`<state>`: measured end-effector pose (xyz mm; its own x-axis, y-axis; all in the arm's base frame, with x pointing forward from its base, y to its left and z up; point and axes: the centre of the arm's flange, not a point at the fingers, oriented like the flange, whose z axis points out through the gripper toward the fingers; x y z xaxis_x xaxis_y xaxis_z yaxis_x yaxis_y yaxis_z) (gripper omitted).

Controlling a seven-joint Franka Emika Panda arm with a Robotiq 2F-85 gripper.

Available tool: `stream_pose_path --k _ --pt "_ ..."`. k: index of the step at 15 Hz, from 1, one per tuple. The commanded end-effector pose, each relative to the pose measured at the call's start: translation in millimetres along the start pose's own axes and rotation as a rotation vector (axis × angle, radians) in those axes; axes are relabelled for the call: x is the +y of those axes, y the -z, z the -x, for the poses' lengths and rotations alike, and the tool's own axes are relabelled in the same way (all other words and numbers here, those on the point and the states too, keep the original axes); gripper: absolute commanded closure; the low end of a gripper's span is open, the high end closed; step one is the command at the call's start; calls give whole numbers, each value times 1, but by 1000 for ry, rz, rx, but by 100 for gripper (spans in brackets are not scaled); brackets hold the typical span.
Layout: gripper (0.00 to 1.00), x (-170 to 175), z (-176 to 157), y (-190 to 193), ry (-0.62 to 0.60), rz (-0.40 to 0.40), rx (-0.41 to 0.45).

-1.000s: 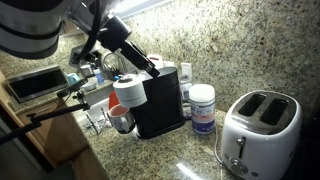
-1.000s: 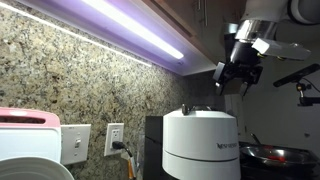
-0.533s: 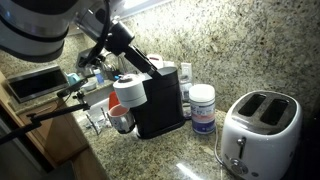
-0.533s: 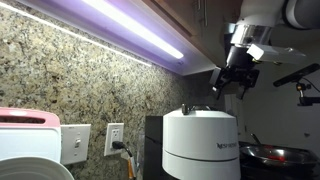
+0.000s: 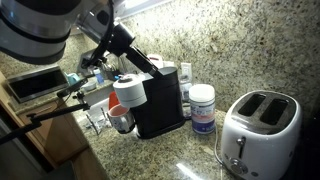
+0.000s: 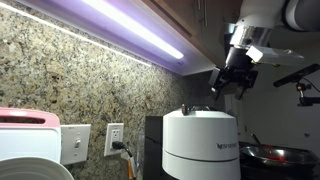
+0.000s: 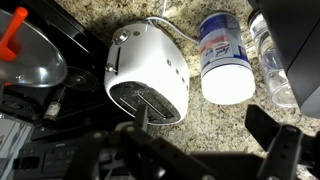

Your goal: Place the Lysol container on its side

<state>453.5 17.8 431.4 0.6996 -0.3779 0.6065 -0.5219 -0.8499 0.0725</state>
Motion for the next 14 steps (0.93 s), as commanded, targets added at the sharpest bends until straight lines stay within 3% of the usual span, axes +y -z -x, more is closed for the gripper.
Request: stream_pose_path --k 1,6,14 --pt "0 -17 5 -28 14 23 40" --pt "0 -35 20 -67 64 71 42" --pt "0 -49 -1 -122 -42 106 133"
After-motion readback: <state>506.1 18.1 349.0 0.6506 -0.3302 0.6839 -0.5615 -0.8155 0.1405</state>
